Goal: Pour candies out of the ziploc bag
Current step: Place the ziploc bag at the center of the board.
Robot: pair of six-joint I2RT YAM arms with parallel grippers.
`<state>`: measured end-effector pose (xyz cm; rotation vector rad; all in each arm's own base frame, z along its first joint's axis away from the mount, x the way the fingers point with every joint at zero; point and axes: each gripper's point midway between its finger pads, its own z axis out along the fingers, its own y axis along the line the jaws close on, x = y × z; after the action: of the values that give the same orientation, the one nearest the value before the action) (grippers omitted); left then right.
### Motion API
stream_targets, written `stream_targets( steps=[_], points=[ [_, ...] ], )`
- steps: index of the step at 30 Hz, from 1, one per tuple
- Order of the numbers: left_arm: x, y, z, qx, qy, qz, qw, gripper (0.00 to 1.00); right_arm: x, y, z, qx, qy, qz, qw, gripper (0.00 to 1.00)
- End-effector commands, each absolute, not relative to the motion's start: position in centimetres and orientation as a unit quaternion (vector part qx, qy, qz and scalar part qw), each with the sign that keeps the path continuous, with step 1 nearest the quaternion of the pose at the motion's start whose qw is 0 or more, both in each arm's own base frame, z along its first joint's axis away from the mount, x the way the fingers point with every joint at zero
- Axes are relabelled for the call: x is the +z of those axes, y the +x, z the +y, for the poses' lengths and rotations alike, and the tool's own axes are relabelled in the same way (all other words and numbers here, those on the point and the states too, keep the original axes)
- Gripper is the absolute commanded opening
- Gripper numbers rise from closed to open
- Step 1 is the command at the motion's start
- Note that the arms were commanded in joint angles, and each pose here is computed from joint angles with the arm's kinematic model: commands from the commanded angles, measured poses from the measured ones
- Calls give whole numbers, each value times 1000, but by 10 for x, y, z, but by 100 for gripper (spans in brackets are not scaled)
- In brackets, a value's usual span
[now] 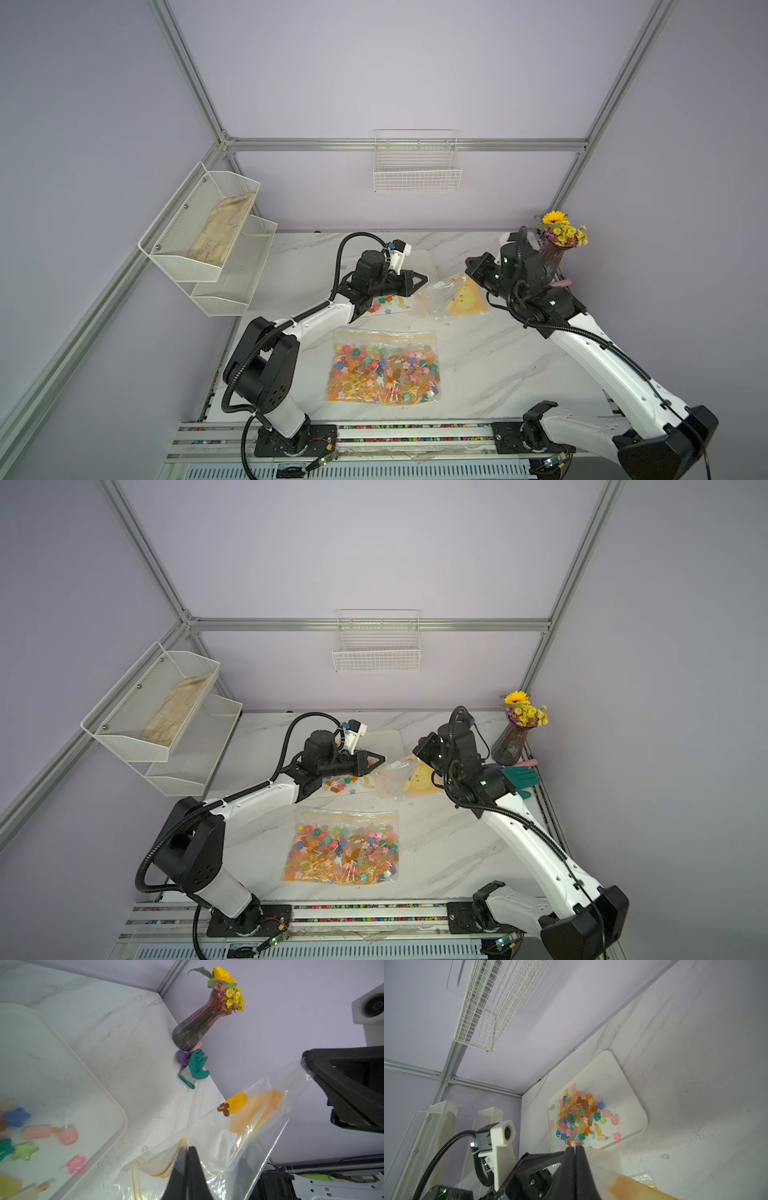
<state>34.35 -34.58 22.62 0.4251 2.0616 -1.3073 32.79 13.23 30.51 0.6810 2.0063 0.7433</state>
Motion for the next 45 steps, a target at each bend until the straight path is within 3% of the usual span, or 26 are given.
stream_targets(
  steps=[1, 7, 16, 23, 30, 37, 42, 45],
  points=[
    [214, 316, -354, -501, 175, 791, 304, 5, 265, 306, 96, 229, 342, 812, 413, 0],
    [192, 291, -378, -497, 190, 801, 274, 9, 225, 288, 49, 151, 397, 812, 400, 0],
    [161, 293, -417, -504, 207, 806, 231, 16, 179, 312, -19, 25, 437, 822, 364, 0],
    [172, 312, -421, -506, 211, 793, 265, 40, 155, 328, -62, -30, 463, 817, 342, 0],
    [205, 341, -370, -496, 192, 782, 325, 58, 144, 350, -93, -49, 491, 806, 327, 1],
    [212, 345, -321, -458, 216, 793, 337, 63, 161, 368, -98, -39, 499, 792, 350, 62],
    [199, 323, -310, -393, 309, 812, 302, 63, 206, 373, -92, -11, 466, 791, 396, 70],
    [188, 309, -299, -340, 358, 824, 279, 61, 242, 380, -60, 78, 389, 810, 431, 69]
  ],
)
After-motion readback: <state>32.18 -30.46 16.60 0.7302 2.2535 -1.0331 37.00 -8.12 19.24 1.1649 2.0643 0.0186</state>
